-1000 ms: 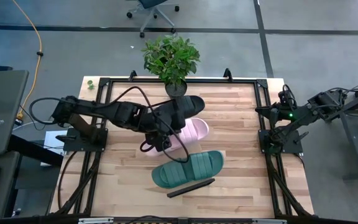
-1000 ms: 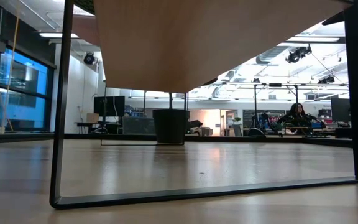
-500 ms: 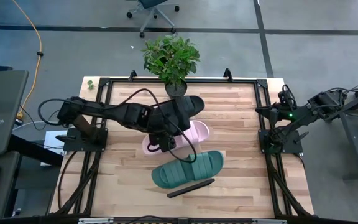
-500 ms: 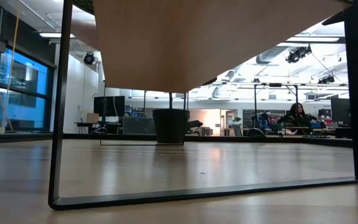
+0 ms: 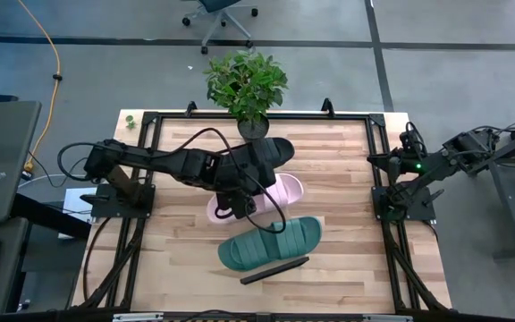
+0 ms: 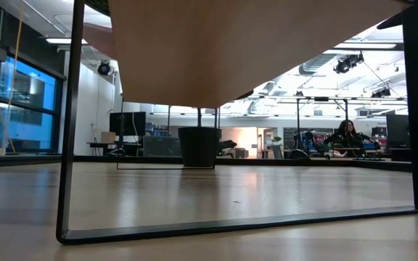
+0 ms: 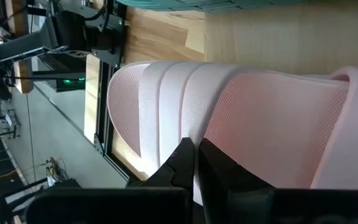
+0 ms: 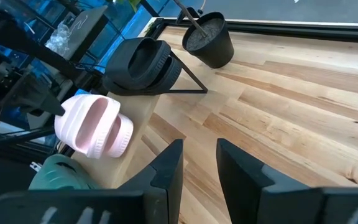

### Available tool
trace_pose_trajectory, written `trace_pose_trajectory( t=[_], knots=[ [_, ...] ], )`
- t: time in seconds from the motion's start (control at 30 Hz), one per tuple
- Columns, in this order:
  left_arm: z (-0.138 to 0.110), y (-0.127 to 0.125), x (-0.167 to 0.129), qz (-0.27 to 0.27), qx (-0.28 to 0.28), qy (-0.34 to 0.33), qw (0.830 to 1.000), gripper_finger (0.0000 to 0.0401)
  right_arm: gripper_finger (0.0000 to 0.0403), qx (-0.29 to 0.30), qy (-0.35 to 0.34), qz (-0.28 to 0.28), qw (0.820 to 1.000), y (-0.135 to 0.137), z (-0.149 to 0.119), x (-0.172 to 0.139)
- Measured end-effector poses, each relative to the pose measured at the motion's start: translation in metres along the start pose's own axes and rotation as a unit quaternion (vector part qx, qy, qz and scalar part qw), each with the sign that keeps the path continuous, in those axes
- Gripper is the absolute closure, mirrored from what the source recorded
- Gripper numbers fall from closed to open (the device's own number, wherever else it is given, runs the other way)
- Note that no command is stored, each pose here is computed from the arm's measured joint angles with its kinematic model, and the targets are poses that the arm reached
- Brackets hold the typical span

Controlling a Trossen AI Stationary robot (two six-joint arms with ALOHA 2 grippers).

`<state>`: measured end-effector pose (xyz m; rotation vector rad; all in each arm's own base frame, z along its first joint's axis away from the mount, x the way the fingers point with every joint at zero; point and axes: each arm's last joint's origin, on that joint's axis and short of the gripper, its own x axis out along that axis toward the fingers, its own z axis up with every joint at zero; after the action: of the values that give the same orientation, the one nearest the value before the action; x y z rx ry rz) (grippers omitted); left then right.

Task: Pick and place slides into the shelf
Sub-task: Put the pink slides on the shelf, then return to Home Position

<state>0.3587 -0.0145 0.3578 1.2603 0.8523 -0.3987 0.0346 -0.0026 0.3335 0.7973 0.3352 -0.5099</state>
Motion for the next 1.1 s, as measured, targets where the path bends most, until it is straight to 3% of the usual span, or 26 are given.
trace_pose_trajectory(
  t=[0.3, 0.8, 1.1],
  knots=[
    [-0.001, -0.002, 0.000, -0.011, 0.001, 0.006, 1.000, 0.0393, 0.0315, 0.000, 0.000, 0.000, 1.000, 0.000, 0.000, 0.000],
    [-0.001, -0.002, 0.000, -0.006, 0.000, 0.014, 1.000, 0.0313, 0.0315, -0.002, 0.004, 0.001, 1.000, 0.000, 0.000, 0.000],
    [-0.005, -0.003, -0.016, 0.001, -0.022, 0.020, 1.000, 0.0312, 0.0315, -0.002, 0.008, 0.003, 1.000, 0.000, 0.000, 0.000]
  ],
)
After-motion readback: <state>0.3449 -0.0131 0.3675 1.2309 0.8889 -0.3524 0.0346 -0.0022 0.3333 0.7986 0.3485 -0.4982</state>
